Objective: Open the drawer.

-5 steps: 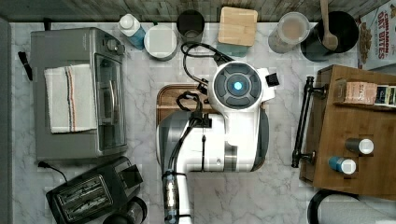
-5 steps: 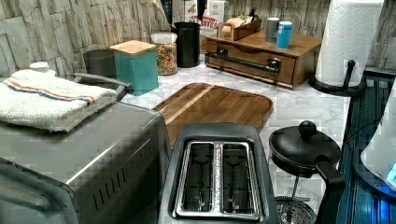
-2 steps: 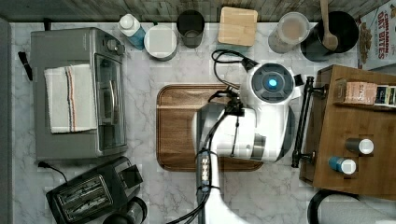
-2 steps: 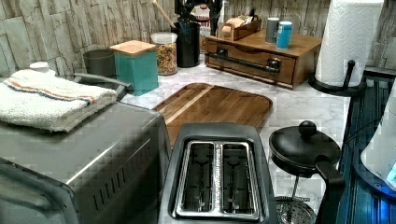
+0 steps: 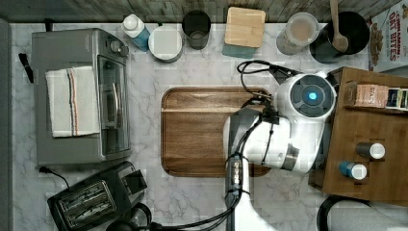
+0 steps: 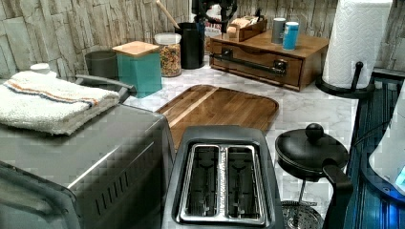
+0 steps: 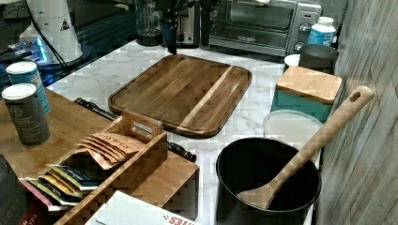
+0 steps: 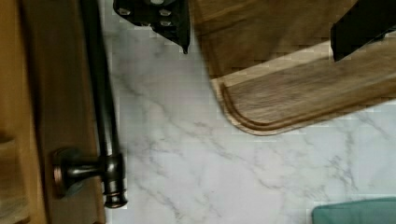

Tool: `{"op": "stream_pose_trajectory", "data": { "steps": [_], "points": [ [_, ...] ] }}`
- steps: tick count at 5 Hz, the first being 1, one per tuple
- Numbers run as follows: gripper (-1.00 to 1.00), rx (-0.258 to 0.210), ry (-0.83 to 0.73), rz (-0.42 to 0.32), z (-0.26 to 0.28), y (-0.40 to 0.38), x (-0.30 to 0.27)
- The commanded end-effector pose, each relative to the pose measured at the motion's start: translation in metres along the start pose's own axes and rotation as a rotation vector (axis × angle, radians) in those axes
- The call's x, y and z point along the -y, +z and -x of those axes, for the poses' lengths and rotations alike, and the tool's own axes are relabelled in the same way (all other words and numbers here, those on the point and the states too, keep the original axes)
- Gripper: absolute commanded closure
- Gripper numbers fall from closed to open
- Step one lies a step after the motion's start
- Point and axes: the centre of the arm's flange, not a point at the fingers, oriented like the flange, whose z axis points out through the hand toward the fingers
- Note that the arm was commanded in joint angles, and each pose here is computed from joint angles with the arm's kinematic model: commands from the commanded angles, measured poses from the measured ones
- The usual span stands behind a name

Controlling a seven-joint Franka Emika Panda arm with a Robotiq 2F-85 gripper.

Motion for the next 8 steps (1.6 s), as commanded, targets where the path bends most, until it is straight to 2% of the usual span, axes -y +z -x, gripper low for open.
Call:
{"op": "stream_pose_trajectory", "data": {
  "steps": [1, 2, 4, 5, 7, 8],
  "points": [
    [-1.0, -0.101, -0.002, 0.064, -0.011, 0.01, -0.083],
    [-1.0, -0.072, -0.005, 0.093, -0.007, 0.018, -0.094],
    [-1.0, -0.073, -0.08, 0.134, -0.001, 0.045, -0.111],
    [-1.0, -0.014, -0.063, 0.159, -0.004, 0.053, -0.109],
    [-1.0, -0.023, 0.002, 0.132, 0.012, 0.061, -0.108],
    [-1.0, -0.033, -0.016, 0.127, 0.011, 0.068, -0.107]
  ]
}}
